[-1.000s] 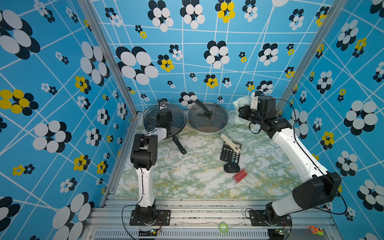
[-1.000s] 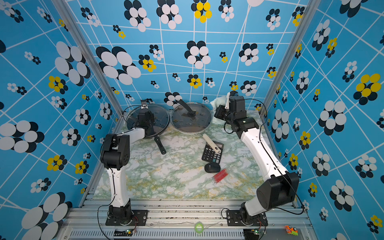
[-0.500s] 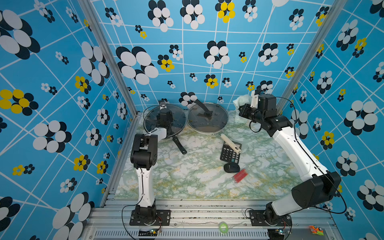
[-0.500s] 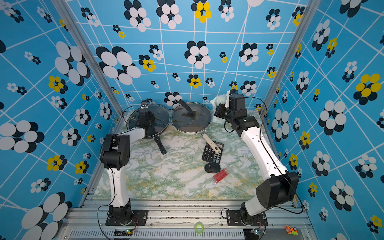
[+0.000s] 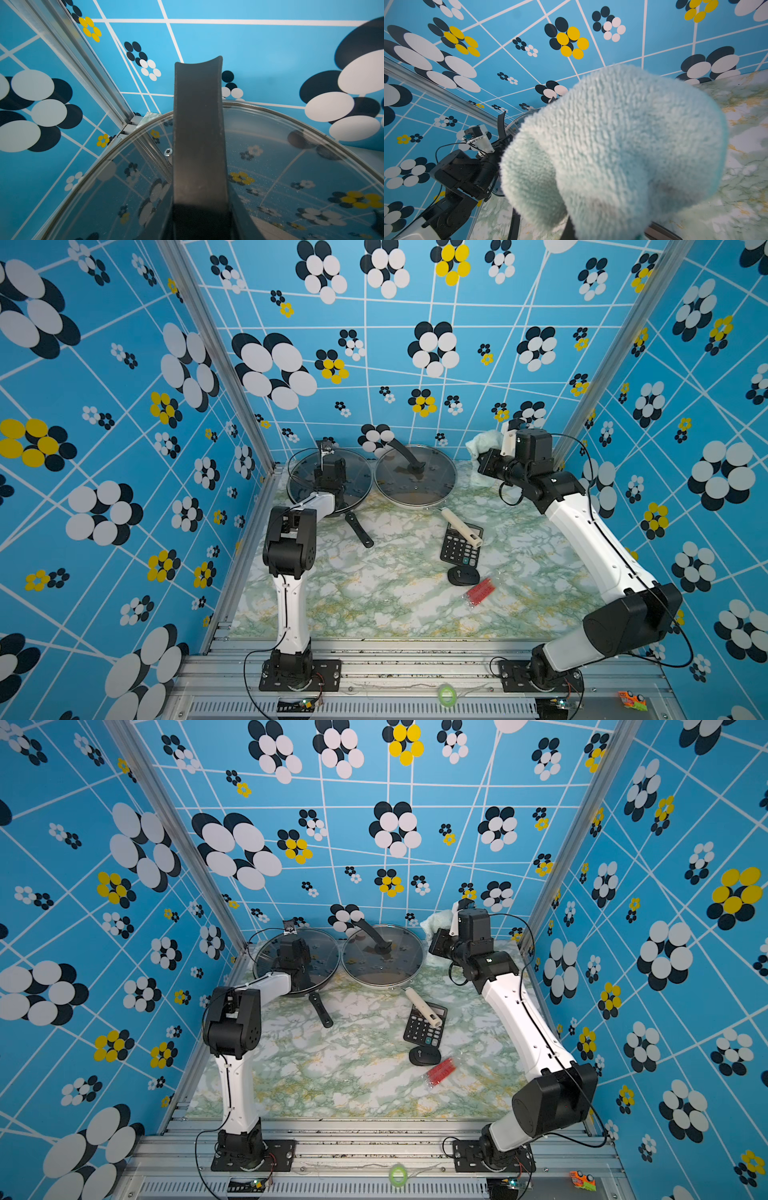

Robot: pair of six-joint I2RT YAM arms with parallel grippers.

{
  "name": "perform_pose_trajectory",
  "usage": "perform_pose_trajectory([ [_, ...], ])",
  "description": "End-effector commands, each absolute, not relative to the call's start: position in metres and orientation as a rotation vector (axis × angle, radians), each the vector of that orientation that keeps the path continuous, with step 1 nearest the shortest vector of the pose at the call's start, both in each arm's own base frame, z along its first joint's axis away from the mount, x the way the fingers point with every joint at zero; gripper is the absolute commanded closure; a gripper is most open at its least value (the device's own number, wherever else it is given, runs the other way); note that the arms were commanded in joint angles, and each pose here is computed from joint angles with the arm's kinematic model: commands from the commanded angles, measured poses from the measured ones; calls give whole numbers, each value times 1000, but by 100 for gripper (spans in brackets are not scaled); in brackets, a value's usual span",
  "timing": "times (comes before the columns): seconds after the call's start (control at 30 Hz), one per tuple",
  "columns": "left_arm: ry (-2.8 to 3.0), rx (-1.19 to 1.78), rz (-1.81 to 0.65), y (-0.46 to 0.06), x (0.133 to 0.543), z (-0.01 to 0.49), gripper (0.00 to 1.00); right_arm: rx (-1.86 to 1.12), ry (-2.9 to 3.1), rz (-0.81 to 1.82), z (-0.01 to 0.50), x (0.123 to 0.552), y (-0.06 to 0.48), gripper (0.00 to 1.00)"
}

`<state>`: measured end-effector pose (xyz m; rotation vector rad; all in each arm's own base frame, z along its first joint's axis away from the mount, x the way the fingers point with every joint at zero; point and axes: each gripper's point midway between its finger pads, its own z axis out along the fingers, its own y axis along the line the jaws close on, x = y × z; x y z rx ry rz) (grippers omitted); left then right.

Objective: Wipe the pot lid with a cloth
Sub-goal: Place the pot lid on the cooking pot.

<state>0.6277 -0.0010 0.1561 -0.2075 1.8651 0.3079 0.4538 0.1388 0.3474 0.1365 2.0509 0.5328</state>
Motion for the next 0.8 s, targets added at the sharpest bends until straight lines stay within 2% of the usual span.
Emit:
perform_pose_trajectory([
  [0.0,1740,-257,297,-2,635,192,72,123,2048,506,353,449,137,100],
  [0.13,1744,-256,286,-7,631,188,70,118,2046,497,354,446,135,100],
  [0.3,1734,-248,275,-12,625,192,58,110,2047,496,355,444,135,100],
  [0.33,1733,-243,276,-13,624,192,51,107,2048,498,355,444,136,100],
  [0.43,1723,-237,284,-13,621,197,43,100,2048,503,355,444,137,100],
  [0.47,1717,-236,283,-14,620,201,36,97,2047,506,356,444,138,100],
  [0.57,1665,-231,257,-16,613,220,28,90,2043,519,357,443,140,100],
  [0.67,1625,-235,221,-17,604,243,15,86,2071,532,343,443,142,100],
  [0.7,1611,-230,201,-19,599,253,3,81,2069,539,343,443,144,100],
  [0.77,1582,-228,162,-21,590,273,1,69,2061,561,344,444,147,100],
])
